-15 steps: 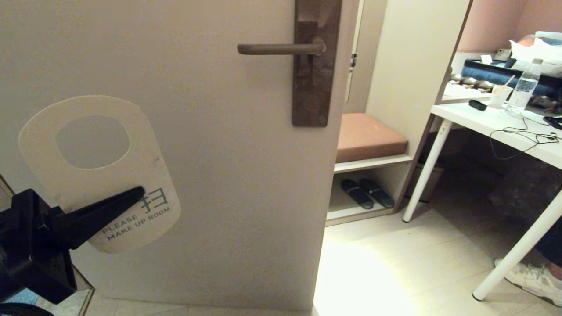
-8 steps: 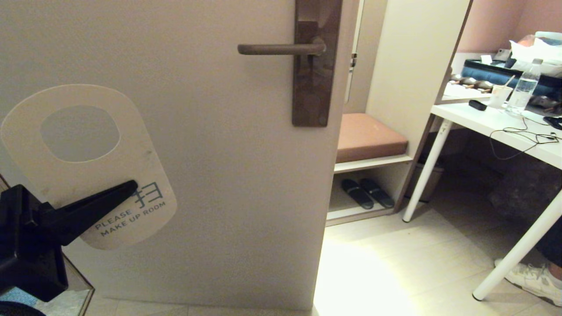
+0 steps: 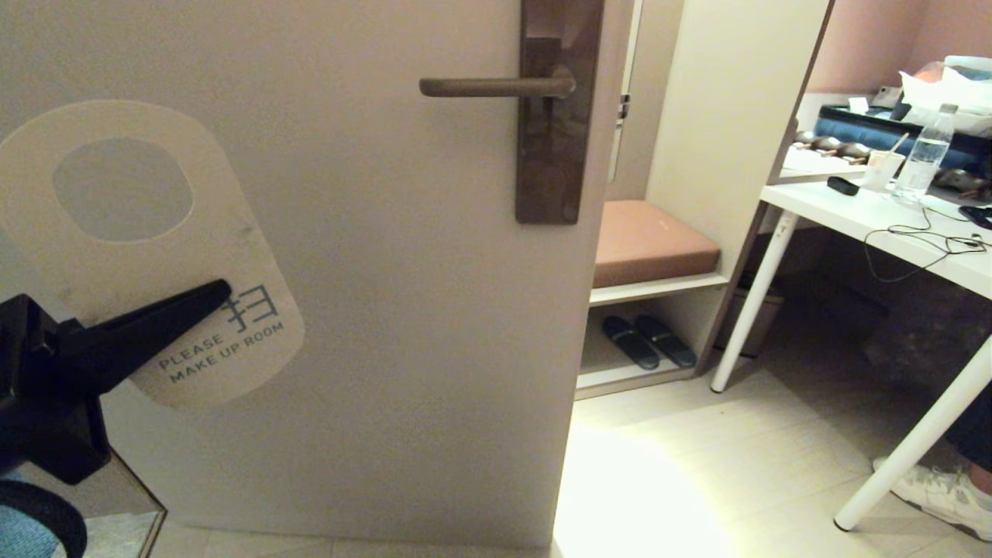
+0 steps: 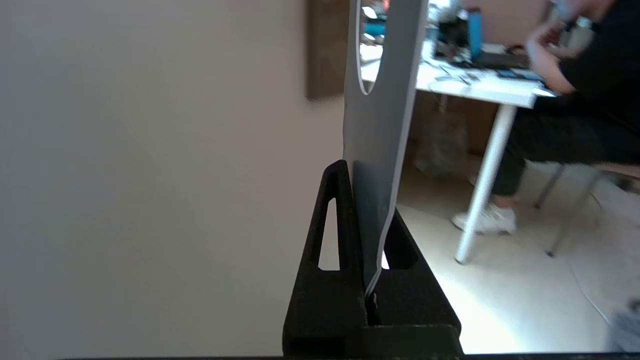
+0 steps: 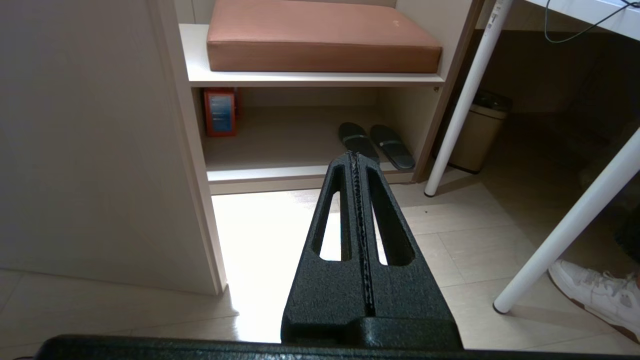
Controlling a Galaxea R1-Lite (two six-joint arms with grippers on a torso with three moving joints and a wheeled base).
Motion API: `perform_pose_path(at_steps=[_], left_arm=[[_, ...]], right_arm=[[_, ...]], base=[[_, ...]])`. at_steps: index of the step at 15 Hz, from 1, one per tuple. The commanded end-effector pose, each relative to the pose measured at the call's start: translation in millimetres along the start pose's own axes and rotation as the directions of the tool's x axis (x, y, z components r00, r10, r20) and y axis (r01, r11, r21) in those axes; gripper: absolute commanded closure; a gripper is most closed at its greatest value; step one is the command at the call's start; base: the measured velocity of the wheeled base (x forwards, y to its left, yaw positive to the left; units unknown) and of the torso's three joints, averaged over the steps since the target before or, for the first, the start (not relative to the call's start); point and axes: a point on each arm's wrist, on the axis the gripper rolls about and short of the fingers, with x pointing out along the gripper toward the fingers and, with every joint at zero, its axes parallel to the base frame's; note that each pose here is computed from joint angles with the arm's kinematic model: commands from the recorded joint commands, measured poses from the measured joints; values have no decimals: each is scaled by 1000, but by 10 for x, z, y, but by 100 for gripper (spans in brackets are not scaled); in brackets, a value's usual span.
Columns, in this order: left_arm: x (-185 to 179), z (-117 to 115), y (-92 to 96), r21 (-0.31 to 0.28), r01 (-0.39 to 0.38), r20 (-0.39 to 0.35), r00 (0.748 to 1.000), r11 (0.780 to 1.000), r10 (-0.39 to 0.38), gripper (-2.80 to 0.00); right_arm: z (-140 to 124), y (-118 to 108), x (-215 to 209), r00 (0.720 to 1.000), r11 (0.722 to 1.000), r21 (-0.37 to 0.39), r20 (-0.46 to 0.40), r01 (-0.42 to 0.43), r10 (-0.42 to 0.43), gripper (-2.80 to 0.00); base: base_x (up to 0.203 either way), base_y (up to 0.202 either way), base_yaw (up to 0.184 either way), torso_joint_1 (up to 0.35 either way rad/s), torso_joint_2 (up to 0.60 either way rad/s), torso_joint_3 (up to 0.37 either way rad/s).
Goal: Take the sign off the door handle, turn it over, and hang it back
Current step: Hang the sign back with the other side facing out
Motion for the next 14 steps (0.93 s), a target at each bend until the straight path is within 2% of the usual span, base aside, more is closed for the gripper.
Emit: perform_pose_path(at_steps=[1,4,6,9,14], left_arm=[[109,79,72,7,-19,13,1000,1000,19,0],[269,152,158,22,-39,20,999,999,38,0],[343,166,200,43,-83,20,996,996,82,0],[433,146,175,73,-89,13,996,993,88,0],[474,82,203,67,-104,-11,994,992,105,0]], right_arm=[[0,0,-1,1000,1000,0,1,-2,2,0],[-1,0,-1,1000,1000,0,1,-1,1,0],[0,0,-1,1000,1000,0,1,-2,2,0],[0,0,-1,1000,1000,0,1,-2,2,0],[-1,0,-1,1000,1000,0,1,-1,1,0]], base=[[0,0,0,0,0,0],[0,0,0,0,0,0],[0,0,0,0,0,0],[0,0,0,0,0,0],[0,0,0,0,0,0]])
